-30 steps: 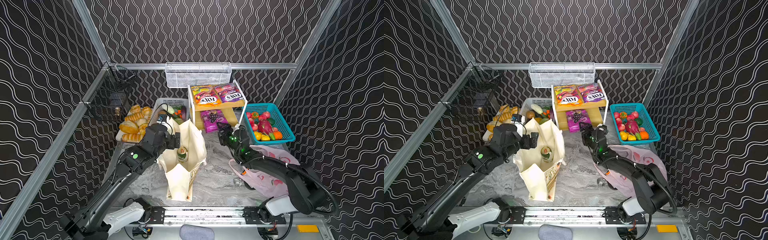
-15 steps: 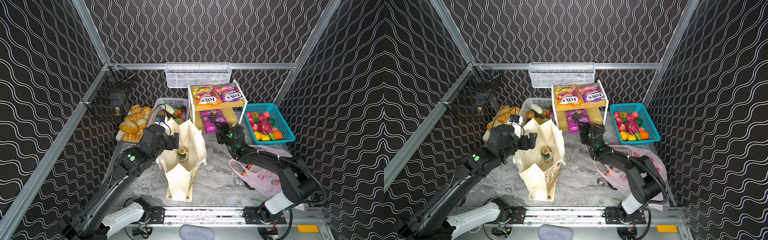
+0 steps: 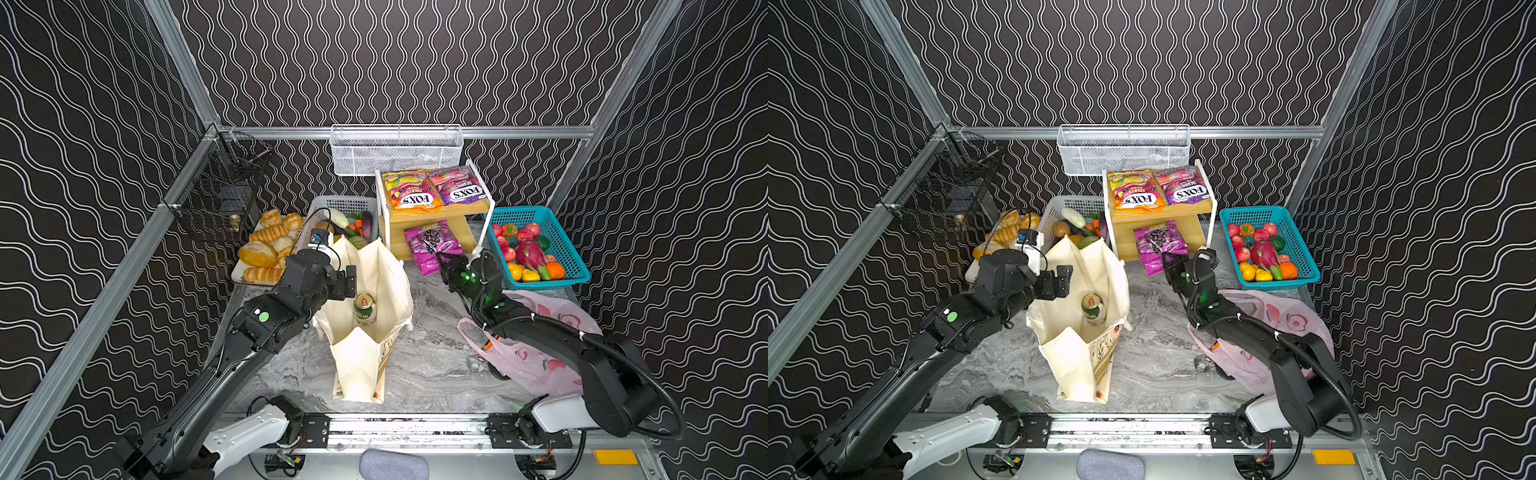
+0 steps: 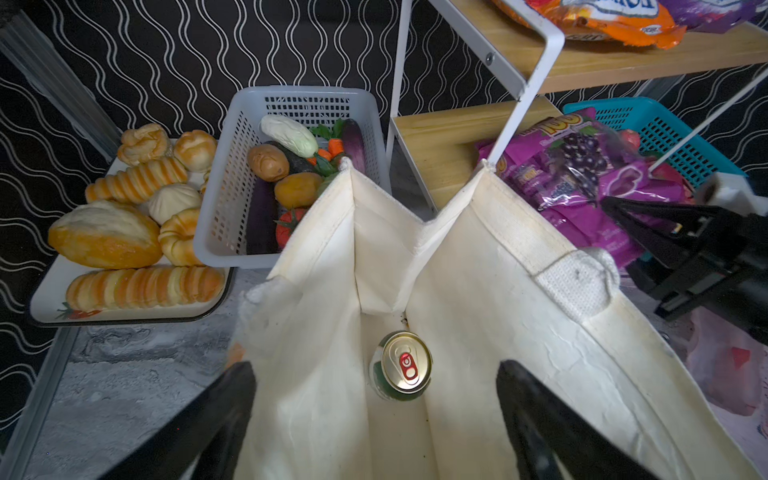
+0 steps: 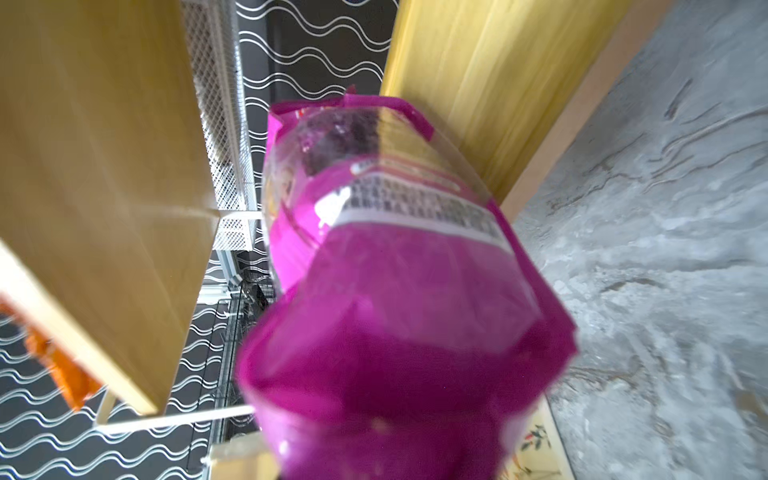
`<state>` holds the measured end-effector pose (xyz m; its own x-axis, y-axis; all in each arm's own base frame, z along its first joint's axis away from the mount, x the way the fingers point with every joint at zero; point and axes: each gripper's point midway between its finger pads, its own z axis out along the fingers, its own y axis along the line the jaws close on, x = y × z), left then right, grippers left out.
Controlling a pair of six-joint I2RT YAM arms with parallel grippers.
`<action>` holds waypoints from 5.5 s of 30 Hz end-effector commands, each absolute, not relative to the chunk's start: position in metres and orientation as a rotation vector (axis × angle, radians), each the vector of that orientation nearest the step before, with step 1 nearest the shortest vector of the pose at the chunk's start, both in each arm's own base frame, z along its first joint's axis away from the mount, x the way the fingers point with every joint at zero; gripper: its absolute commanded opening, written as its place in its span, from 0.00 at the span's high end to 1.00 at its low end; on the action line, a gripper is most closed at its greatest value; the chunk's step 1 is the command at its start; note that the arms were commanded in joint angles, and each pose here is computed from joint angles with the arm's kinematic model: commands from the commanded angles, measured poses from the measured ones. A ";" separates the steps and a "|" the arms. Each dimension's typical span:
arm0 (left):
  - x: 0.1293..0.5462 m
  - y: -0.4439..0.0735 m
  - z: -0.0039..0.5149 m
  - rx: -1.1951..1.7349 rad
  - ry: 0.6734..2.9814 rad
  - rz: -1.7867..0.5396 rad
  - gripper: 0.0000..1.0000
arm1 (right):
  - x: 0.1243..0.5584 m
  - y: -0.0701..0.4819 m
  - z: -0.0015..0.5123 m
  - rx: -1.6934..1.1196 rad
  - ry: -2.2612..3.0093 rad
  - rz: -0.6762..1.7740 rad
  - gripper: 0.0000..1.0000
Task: Place the mixed food into the grocery bags and tie them
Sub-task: 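Pull the magenta bag out from the shelf with the right gripper, then lower the magenta bag into the tote with the right gripper, then reach the right gripper to the orange FOX'S fruit candy bag on the shelf, then grasp the orange FOX'S bag and lift it off the shelf with the right gripper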
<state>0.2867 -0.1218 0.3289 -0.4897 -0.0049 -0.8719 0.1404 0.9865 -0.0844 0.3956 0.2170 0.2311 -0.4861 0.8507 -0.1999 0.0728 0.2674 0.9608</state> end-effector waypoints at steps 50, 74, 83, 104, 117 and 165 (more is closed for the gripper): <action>0.280 -0.091 0.276 0.025 2.296 -0.415 1.00 | 0.198 0.411 0.260 -0.882 2.836 0.953 0.90; 0.284 -0.078 0.278 -0.076 2.266 -0.362 1.00 | 0.213 0.431 0.309 -0.943 2.452 1.130 0.27; 0.286 -0.067 0.287 -0.135 2.223 -0.305 1.00 | 0.280 0.343 0.403 -0.494 1.970 1.084 0.29; 0.283 -0.057 0.305 -0.117 2.185 -0.239 0.39 | 0.468 0.248 0.414 -0.023 2.006 0.760 0.37; 0.285 -0.057 0.306 -0.110 2.188 -0.226 0.32 | 0.513 0.265 0.374 -0.080 2.087 0.823 0.36; 0.286 -0.060 0.290 -0.089 2.240 -0.224 0.35 | 0.271 0.354 0.385 -0.719 2.104 1.124 1.00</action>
